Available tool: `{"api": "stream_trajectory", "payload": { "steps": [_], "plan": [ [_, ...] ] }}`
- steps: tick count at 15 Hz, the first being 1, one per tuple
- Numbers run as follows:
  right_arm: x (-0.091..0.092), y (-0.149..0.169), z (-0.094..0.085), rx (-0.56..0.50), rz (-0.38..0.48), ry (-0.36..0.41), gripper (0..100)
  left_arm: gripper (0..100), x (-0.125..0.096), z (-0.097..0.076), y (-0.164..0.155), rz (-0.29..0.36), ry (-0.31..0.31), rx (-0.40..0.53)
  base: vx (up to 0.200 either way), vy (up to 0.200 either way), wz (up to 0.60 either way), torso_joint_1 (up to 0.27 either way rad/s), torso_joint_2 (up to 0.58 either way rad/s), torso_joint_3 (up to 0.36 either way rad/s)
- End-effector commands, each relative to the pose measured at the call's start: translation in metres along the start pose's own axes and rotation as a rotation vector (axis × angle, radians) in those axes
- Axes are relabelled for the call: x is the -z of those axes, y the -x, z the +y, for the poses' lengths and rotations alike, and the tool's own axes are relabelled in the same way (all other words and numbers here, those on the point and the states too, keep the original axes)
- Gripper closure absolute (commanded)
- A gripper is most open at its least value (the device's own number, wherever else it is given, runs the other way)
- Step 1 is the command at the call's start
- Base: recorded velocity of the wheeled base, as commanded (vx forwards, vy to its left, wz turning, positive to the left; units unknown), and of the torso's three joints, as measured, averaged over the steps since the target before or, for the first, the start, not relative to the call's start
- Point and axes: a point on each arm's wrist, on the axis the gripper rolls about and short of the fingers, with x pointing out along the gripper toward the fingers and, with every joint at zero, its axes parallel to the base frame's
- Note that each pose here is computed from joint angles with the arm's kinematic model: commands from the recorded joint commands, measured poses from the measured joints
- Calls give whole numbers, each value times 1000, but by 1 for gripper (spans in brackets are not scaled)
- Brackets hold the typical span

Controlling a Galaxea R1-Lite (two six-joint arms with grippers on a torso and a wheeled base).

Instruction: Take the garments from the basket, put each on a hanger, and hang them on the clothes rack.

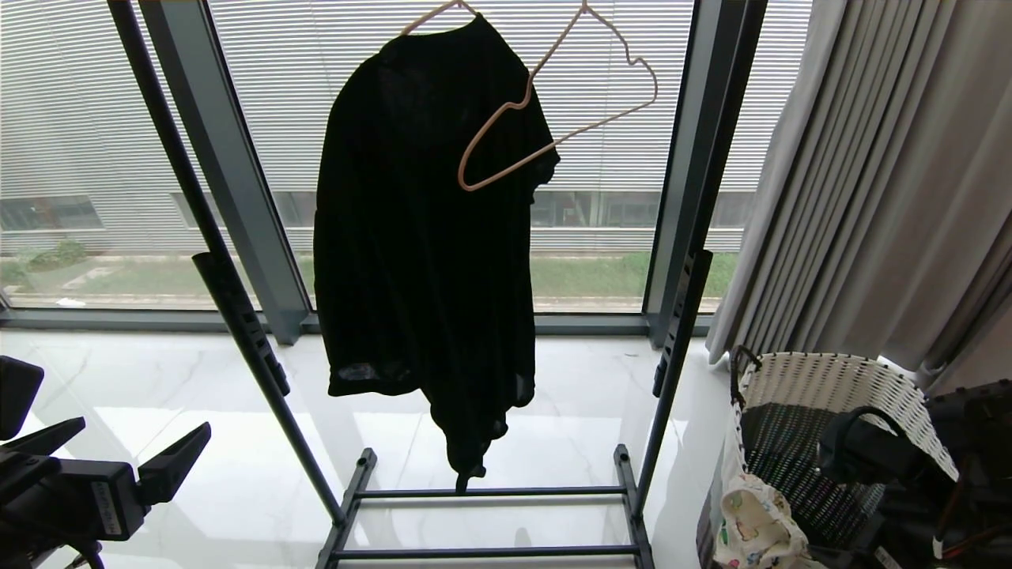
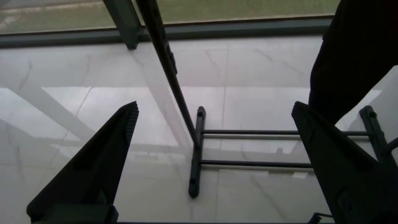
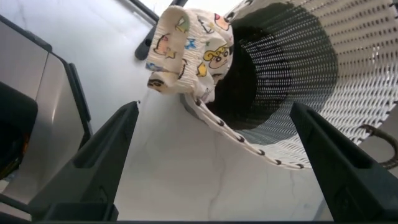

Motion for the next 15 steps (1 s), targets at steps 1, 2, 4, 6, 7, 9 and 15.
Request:
{"api": "stream_trajectory", "payload": {
  "steps": [1,2,4,6,7,9,15],
  "plan": [
    [0,-44,4,-43,112,13,0,0,-1,0,0,-1,0,-1,0,0,0,0,0,0],
    [-6,-63,2,-30,109,4,0,0,-1,0,0,-1,0,-3,0,0,0,0,0,0],
    [-9,-84,-2,17,125,-7,0,0,-1,0,0,-2,0,-3,0,0,0,0,0,0],
    [-5,-109,-12,56,137,-45,0,0,0,0,-1,2,-2,-2,0,0,0,0,0,0],
    [-4,-117,-15,71,128,-56,0,0,0,0,-1,5,-2,-2,0,0,0,0,0,0],
    [-2,-127,-21,88,132,-76,0,0,0,0,-2,6,-4,1,0,0,0,0,0,0],
    [-16,-146,-33,122,78,-99,0,0,1,-1,-4,18,-6,4,0,0,0,0,0,0]
  ]
}}
